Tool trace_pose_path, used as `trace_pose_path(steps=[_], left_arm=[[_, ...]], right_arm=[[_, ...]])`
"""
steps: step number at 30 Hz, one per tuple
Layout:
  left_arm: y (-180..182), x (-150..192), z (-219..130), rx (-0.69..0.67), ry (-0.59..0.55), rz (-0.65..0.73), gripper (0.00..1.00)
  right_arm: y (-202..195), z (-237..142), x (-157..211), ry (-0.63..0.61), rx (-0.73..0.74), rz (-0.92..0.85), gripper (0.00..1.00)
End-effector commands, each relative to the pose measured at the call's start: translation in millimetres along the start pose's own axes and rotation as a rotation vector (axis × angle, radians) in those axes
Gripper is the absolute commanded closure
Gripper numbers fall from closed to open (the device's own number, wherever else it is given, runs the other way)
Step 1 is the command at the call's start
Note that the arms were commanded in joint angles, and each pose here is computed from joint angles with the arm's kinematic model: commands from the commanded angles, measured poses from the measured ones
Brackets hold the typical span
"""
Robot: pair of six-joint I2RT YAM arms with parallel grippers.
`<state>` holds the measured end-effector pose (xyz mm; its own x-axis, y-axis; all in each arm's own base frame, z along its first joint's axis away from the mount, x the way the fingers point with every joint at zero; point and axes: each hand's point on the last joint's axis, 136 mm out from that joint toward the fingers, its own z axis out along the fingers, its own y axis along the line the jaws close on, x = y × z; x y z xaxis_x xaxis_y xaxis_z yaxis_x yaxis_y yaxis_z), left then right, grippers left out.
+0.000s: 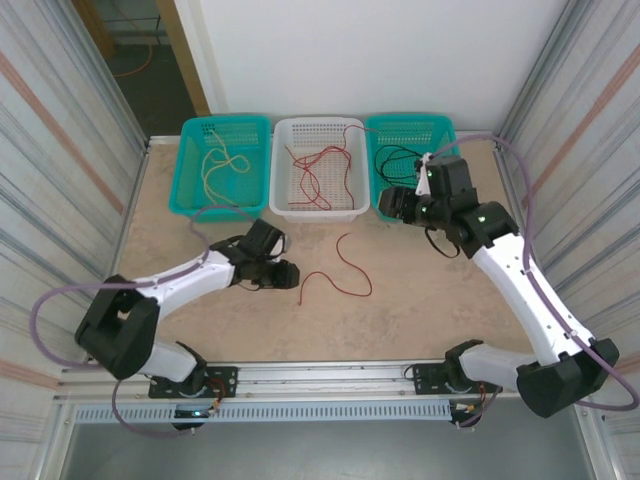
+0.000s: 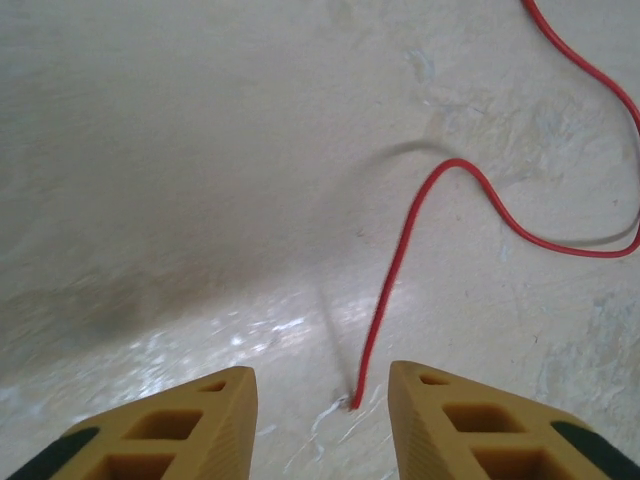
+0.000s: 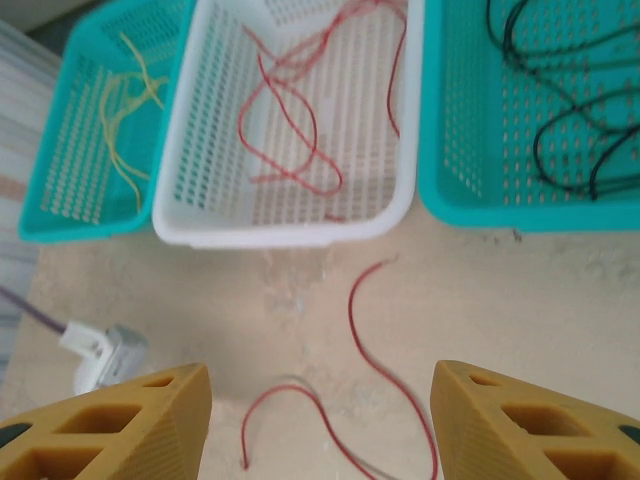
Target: Untangle the cables
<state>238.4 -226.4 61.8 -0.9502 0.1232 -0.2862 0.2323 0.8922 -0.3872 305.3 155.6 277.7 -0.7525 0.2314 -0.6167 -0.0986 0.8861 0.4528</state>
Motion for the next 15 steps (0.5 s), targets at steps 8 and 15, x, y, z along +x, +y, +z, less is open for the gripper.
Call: trace_pose_path(steps=[8, 15], left_arm=[[-16, 4, 28, -0.036, 0.131, 0.133, 0.67], [-10, -2, 29, -0.093, 0.107, 0.159, 0.65]], right_arm=[[-9, -11, 9, -0.032, 0.018, 0.057, 0.41], [-7, -13, 8, -0.038, 0.007, 0.062, 0.41]])
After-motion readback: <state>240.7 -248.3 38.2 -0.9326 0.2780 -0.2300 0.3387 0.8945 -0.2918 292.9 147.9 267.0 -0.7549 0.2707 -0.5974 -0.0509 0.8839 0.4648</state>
